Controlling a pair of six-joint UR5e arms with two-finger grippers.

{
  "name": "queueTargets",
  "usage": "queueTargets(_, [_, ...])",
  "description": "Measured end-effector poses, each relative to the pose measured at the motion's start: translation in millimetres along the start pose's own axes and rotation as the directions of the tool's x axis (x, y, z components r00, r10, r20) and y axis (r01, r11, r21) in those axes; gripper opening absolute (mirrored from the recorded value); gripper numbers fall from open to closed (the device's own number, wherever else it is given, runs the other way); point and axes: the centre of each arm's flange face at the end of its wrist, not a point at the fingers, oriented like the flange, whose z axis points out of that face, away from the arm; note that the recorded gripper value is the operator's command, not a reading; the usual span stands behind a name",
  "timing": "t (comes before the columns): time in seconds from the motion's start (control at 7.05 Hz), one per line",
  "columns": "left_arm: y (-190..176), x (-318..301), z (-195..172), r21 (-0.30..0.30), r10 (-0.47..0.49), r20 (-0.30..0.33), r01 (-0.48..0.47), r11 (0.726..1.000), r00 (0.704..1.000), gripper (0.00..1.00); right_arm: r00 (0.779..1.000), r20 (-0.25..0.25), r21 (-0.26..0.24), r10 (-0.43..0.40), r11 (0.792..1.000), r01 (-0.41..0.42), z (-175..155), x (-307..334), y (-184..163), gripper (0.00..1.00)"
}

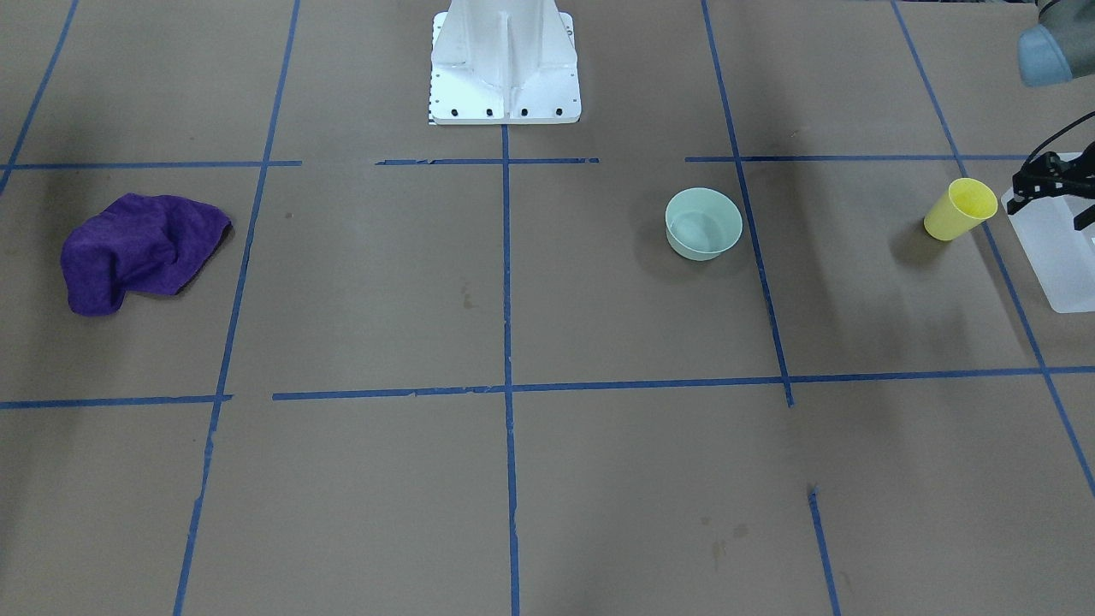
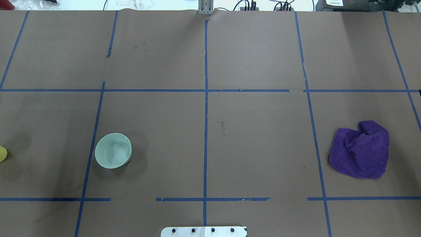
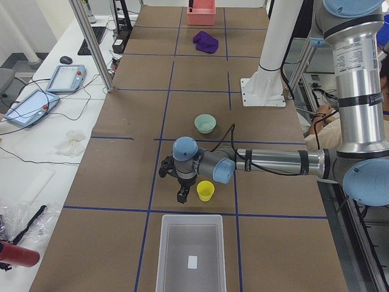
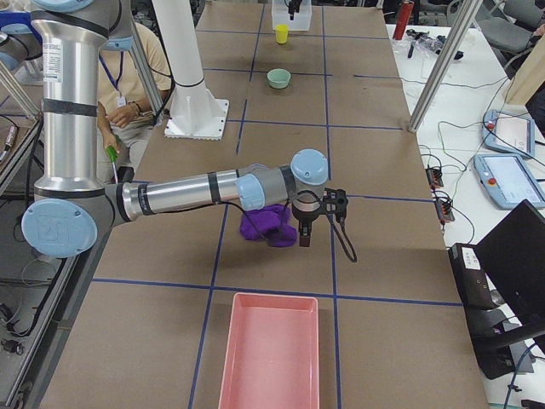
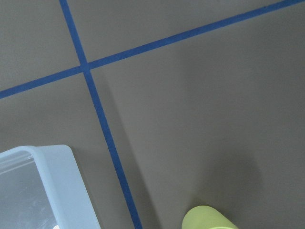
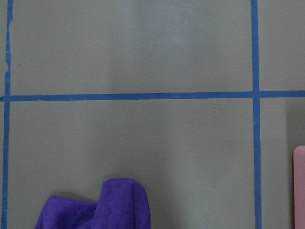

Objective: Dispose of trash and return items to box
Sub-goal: 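Reach the left gripper down and grasp the yellow cup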

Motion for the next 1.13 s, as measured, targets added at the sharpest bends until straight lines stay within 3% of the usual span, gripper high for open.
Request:
queueTargets(0.28, [2.9,15.0,19.2,-0.04,0.04,-0.012,-0.04,0.998,0.999,1.0,1.0,-0.004,0.003,-0.024,1.0,0.024,6.2,-3.5,2.1,1.0])
queueTargets(0.99, [44.0,18.3,42.4,-0.063,0.092,-0.03,-0.094,0.994,0.995,1.0,1.0,0.006,-0.007,-0.02,1.0,0.02,8.9,-2.3,5.3,1.0])
queueTargets(1.13, [45.8,20.5,48.2,-0.075,0.099,-0.034,-0.101,0.992,0.995,0.86,1.0,0.007,-0.008,-0.02,1.0,0.02,9.3,-2.3,5.5,1.0])
